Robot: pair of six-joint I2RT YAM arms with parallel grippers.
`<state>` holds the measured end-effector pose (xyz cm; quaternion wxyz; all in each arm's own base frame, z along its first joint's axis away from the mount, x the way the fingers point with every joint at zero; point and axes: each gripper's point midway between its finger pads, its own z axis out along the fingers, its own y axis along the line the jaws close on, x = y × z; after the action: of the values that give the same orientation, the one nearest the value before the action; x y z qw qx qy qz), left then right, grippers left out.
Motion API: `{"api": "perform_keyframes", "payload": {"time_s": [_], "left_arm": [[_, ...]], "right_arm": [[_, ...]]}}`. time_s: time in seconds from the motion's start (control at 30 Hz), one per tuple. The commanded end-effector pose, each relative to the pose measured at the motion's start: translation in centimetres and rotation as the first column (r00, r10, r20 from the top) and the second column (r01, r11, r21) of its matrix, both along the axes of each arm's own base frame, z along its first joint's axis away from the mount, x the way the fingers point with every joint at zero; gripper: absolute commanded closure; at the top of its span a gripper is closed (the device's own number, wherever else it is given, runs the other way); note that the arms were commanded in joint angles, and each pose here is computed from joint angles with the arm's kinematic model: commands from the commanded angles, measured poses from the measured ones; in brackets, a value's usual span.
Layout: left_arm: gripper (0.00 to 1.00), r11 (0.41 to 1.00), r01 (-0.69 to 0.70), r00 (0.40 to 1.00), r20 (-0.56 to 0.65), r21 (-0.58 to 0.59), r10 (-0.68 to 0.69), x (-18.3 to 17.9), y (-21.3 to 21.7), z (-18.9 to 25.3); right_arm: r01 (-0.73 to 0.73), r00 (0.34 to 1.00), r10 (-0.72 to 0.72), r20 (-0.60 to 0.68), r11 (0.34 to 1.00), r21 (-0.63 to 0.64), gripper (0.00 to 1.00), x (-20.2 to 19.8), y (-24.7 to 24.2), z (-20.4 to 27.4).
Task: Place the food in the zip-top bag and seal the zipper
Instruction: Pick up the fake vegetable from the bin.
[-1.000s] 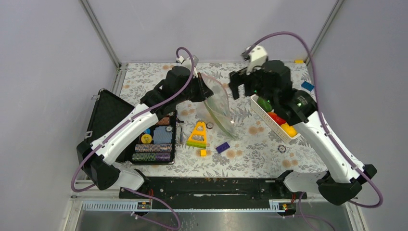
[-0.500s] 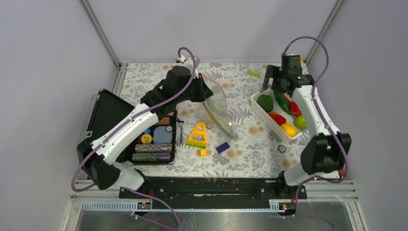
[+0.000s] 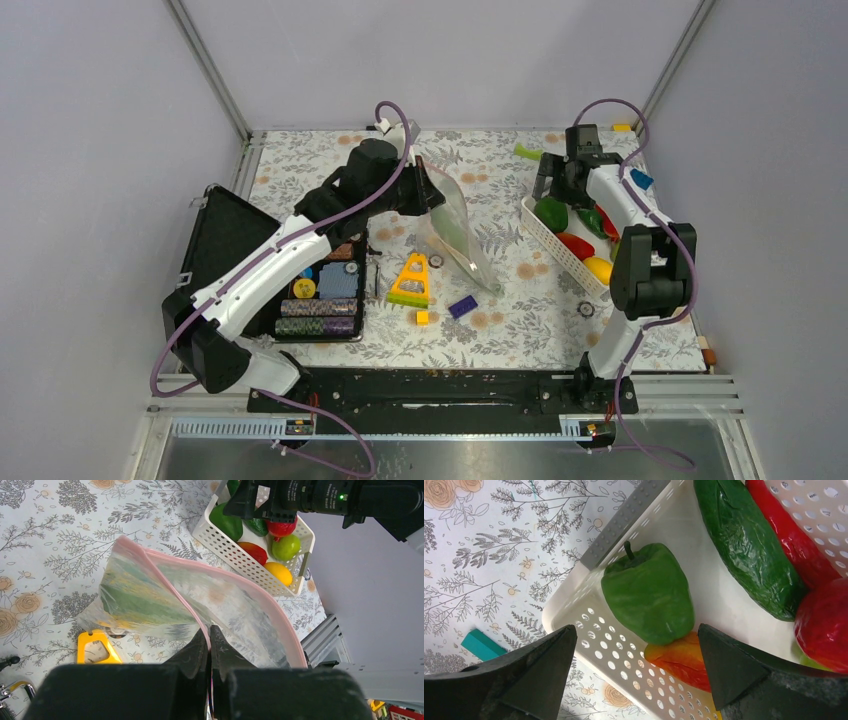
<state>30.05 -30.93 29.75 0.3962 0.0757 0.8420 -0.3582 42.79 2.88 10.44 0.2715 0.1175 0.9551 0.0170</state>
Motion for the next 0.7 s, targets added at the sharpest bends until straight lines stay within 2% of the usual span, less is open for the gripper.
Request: {"api": "perform_keyframes", "payload": {"time_s": [0.0, 0.4, 0.67], "left_arm": [[1.00, 0.998, 0.039, 0.998, 0.058, -0.046, -0.036, 0.2, -0.7, 1.5], [1.00, 0.999, 0.018, 0.998, 0.059, -0.042, -0.015, 0.5, -0.5, 2.0], [1.00, 0.999, -0.045, 0.995, 0.086, 0.006, 0.044, 3.0, -0.7, 3.8]], "right_arm": [[0.028, 0.998, -0.027, 0.062, 1.000, -0.008, 0.00, 2.0, -0.4, 0.9], [0.039, 0.999, -0.040, -0.011, 0.999, -0.022, 0.00, 2.0, -1.7, -2.2], [0.025, 0.998, -0.024, -0.061, 1.000, 0.013, 0.00, 2.1, -1.3, -4.2]]}}
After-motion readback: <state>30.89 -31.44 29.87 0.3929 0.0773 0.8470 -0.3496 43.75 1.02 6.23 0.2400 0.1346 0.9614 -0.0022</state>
